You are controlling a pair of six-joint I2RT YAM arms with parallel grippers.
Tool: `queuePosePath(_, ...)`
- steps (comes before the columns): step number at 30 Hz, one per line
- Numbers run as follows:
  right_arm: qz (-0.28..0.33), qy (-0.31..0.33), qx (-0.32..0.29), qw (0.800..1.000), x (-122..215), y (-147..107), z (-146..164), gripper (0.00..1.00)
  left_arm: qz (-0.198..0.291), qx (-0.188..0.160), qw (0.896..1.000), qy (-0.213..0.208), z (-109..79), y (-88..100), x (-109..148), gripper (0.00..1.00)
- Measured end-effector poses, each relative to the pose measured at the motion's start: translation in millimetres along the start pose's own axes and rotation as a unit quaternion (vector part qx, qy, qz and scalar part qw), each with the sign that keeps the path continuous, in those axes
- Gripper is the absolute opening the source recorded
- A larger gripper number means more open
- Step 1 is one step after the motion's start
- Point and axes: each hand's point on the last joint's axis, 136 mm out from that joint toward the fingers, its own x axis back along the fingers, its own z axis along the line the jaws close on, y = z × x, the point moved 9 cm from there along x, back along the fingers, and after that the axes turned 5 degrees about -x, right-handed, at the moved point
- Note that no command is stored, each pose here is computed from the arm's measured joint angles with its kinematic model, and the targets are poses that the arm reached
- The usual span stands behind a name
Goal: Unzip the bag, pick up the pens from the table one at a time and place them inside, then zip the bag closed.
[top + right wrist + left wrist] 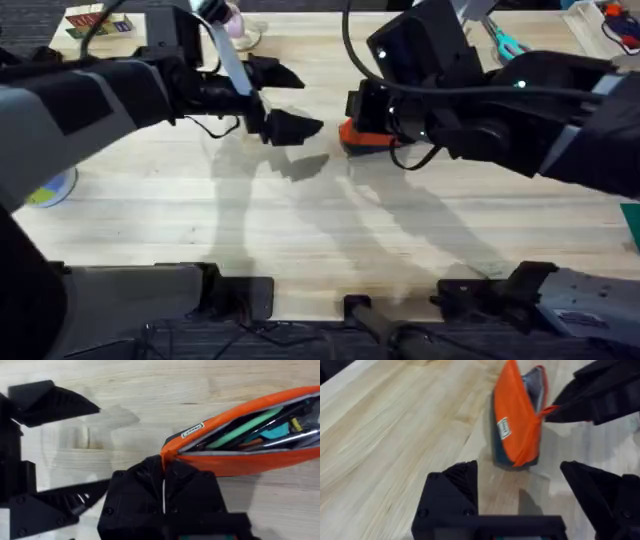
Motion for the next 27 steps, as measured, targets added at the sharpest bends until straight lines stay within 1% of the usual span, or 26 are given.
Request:
queuePosePath(5, -0.001, -0.001, 0.0, 1.0, 0, 0, 0, 0.032, 0.002, -0.027, 0.999, -0.033, -12.0, 6.3, -17, 0.993)
queuePosePath(10, -0.001, -0.001, 0.0, 1.0, 0, 0, 0, 0.031, 0.005, -0.044, 0.997, -0.057, -20.3, 9.0, -31, 0.993)
queuePosePath(17, -0.001, -0.001, 0.0, 1.0, 0, 0, 0, 0.031, 0.016, -0.041, 0.995, -0.091, -20.5, -6.0, -59, 0.993)
queuePosePath(20, -0.001, -0.001, 0.0, 1.0, 0, 0, 0, 0.031, 0.013, -0.055, 0.993, -0.101, -21.8, -7.1, -70, 0.996)
queuePosePath(25, -0.001, -0.001, 0.0, 1.0, 0, 0, 0, 0.031, 0.001, -0.088, 0.991, -0.105, -22.7, -1.6, -80, 0.991)
queuePosePath(27, -0.001, -0.001, 0.0, 1.0, 0, 0, 0, 0.031, 0.0, -0.091, 0.99, -0.104, -22.0, -1.5, -83, 0.992)
